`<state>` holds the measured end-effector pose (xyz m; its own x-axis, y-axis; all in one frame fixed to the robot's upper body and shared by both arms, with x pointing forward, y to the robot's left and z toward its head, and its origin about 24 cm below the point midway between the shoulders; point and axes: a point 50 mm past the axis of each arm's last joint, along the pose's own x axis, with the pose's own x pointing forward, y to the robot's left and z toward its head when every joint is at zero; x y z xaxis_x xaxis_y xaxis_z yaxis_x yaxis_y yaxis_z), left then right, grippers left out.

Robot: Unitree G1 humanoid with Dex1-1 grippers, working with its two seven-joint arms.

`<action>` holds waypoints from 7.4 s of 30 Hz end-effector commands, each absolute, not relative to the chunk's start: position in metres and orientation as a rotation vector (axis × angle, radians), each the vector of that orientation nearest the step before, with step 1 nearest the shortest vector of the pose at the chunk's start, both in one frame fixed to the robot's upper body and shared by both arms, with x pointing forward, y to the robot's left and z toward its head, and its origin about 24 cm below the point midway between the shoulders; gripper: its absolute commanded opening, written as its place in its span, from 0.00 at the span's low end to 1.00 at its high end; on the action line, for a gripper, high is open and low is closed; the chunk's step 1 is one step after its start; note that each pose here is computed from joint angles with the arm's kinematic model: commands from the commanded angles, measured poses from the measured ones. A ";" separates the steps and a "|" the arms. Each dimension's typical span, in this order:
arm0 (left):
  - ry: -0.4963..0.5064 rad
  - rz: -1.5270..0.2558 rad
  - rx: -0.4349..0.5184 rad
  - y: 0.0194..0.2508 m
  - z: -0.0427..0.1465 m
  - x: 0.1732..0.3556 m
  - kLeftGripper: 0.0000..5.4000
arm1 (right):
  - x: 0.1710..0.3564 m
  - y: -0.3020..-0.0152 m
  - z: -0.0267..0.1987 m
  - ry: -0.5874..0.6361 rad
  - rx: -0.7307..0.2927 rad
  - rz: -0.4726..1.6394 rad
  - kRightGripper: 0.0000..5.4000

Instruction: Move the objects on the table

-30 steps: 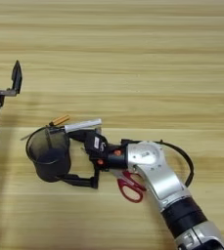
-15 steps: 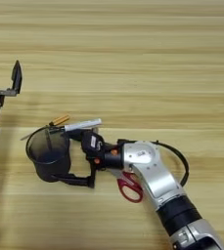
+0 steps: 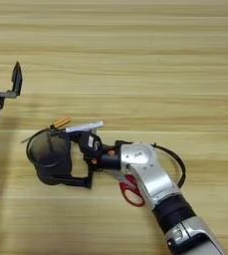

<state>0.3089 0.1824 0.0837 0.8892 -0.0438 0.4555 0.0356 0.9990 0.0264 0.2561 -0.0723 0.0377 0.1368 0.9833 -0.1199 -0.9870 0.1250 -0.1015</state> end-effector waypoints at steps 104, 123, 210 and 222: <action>-0.489 -0.040 0.035 0.184 0.087 0.312 1.00 | 0.301 -0.243 0.051 0.089 -0.267 0.818 0.87; -0.490 -0.039 0.036 0.185 0.087 0.312 1.00 | 0.300 -0.246 0.048 0.097 -0.261 0.814 1.00; -0.488 -0.041 0.036 0.183 0.087 0.312 1.00 | 0.282 -0.265 0.053 0.098 -0.241 0.817 1.00; -0.487 -0.042 0.037 0.184 0.087 0.313 1.00 | 0.273 -0.274 0.058 0.097 -0.263 0.820 1.00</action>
